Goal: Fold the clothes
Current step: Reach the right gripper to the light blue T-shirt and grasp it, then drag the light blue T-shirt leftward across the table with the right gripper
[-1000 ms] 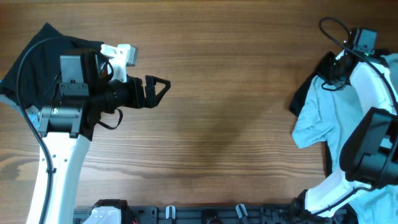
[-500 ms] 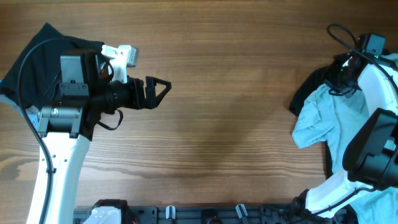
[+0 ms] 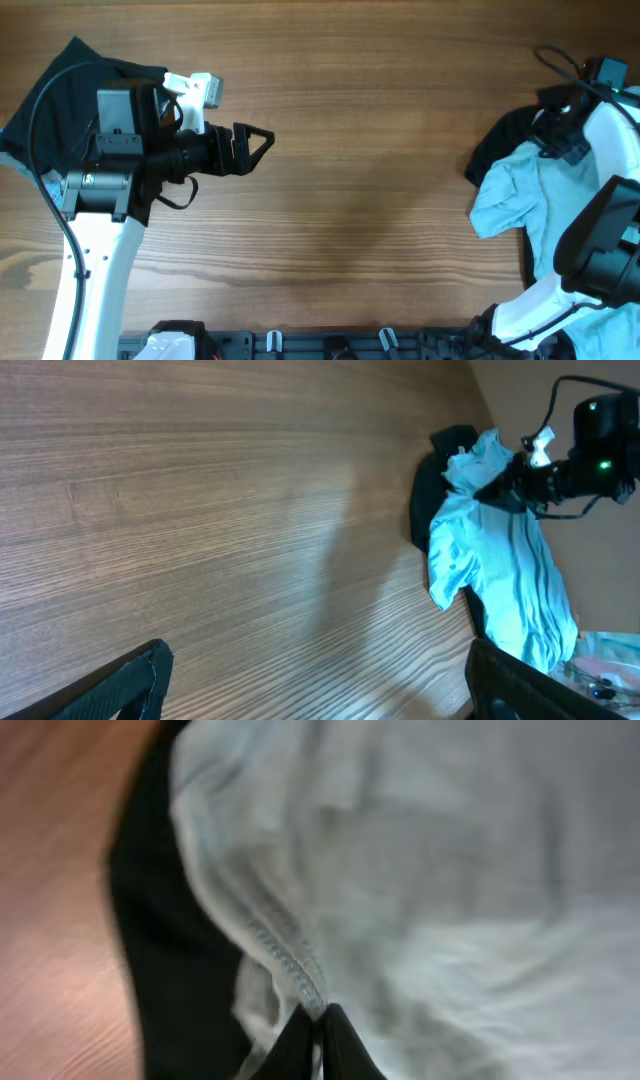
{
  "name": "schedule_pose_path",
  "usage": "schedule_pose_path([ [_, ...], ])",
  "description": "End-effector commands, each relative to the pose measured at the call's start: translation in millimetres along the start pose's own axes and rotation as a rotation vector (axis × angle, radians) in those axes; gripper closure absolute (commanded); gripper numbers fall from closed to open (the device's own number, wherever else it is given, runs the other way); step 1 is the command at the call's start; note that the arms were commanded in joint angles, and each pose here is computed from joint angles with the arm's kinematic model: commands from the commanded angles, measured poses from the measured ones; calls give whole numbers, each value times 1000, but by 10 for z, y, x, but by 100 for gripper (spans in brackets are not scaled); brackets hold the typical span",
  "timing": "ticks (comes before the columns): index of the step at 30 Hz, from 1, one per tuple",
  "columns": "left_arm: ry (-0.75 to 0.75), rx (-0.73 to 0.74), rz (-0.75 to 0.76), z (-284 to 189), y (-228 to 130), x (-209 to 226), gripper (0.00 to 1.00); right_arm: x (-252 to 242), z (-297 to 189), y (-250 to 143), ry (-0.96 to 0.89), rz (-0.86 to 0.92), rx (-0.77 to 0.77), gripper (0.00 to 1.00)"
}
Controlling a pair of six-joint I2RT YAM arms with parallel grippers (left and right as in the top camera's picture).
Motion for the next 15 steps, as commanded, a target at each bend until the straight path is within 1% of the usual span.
schedule_pose_path([
  [1, -24, -16, 25, -58, 25, -77, 6, -270, -142, 58, -77, 71, -34, 96],
  [2, -24, -16, 25, -58, 25, -77, 5, -292, -140, 68, -67, 74, -37, 96],
  [3, -24, -16, 25, -58, 25, -77, 5, -266, -138, 106, 4, 40, -54, 96],
  [5, -25, -17, 26, -61, 25, -79, 5, -65, -187, 178, 245, -104, -109, 96],
  [6, -26, -24, 31, -82, 22, -94, 7, 49, -302, 206, 388, -156, -142, 95],
  [7, -33, -46, 47, -150, 30, -146, 8, 197, -534, 228, 564, -229, -190, 92],
  [8, -38, -67, 59, -212, 43, -186, 10, 318, -750, 230, 688, -306, -241, 92],
  [9, -45, -118, 85, -360, 76, -268, 12, 485, -1107, 218, 793, -377, -308, 92],
  [10, -49, -168, 107, -505, 100, -340, 13, 661, -1433, 158, 848, -447, -364, 93],
  [12, -36, -306, 163, -890, 124, -512, 14, 1103, -2025, -106, 917, -617, -462, 92],
  [13, -13, -373, 182, -1070, 114, -577, 14, 1273, -2178, -229, 942, -657, -473, 91],
  [15, 28, -492, 213, -1383, 56, -690, 14, 1877, -2484, -707, 1031, -787, -450, 90],
])
Point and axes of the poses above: each gripper's point midway between its finger pads, its own z axis out along the fingers, its own x axis along the line the jaws close on, y = z × x, the point moved 9 cm from there along -z, back along the fingers, and after that the axes turned 13 degrees about -z, right-handed, at the moved point
